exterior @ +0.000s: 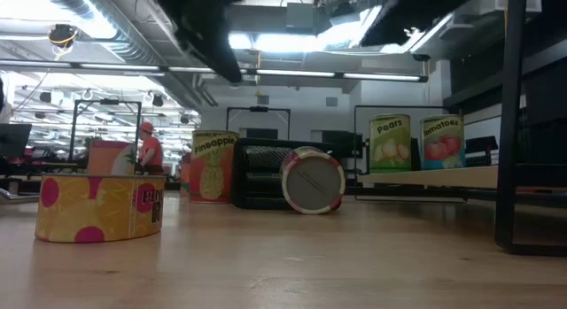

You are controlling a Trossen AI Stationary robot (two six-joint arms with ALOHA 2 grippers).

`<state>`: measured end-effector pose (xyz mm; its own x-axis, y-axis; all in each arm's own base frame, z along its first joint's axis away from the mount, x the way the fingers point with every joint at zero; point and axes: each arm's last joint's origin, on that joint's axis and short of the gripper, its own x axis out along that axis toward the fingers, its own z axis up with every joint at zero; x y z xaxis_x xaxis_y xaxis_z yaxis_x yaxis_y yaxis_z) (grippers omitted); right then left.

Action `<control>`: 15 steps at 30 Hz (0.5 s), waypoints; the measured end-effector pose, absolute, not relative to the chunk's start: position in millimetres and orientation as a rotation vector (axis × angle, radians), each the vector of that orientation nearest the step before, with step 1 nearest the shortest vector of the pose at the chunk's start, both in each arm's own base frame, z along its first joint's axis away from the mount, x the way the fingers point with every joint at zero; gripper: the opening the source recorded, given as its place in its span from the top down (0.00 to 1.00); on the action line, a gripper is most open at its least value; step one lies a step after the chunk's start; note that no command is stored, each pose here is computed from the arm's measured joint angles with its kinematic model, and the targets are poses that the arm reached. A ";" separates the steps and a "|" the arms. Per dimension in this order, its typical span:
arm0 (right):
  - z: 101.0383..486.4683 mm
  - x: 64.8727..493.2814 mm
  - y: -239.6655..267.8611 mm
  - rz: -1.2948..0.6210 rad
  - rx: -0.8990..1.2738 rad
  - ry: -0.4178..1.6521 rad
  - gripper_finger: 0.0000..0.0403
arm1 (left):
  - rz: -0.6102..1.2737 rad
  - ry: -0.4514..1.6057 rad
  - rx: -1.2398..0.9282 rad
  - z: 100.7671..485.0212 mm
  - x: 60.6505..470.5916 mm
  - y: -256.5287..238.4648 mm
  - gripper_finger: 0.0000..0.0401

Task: Pick and place cans onto a shelf
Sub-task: Put the canned pineapple on the shelf

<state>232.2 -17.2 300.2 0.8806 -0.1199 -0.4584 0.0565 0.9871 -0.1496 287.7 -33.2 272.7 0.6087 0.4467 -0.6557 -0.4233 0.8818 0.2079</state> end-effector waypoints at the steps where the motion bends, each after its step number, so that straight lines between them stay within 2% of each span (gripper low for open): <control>1: 299.1 238.0 -17.2 -0.076 -0.143 0.467 0.53 | 0.498 0.755 0.036 279.7 281.8 -32.0 0.79; 7: 283.0 278.9 -19.0 -0.002 -0.215 0.367 0.53 | 0.484 0.707 0.039 316.3 238.5 -24.6 0.79; 15: 267.0 344.2 -24.2 0.042 -0.239 0.473 0.58 | 0.474 0.676 0.021 335.6 206.1 -19.3 0.79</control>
<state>344.2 -24.2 267.0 0.8900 -0.0155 -0.4556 -0.0951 0.9711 -0.2187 206.1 -19.3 335.6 0.6785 0.4284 -0.5967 -0.4148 0.8939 0.1701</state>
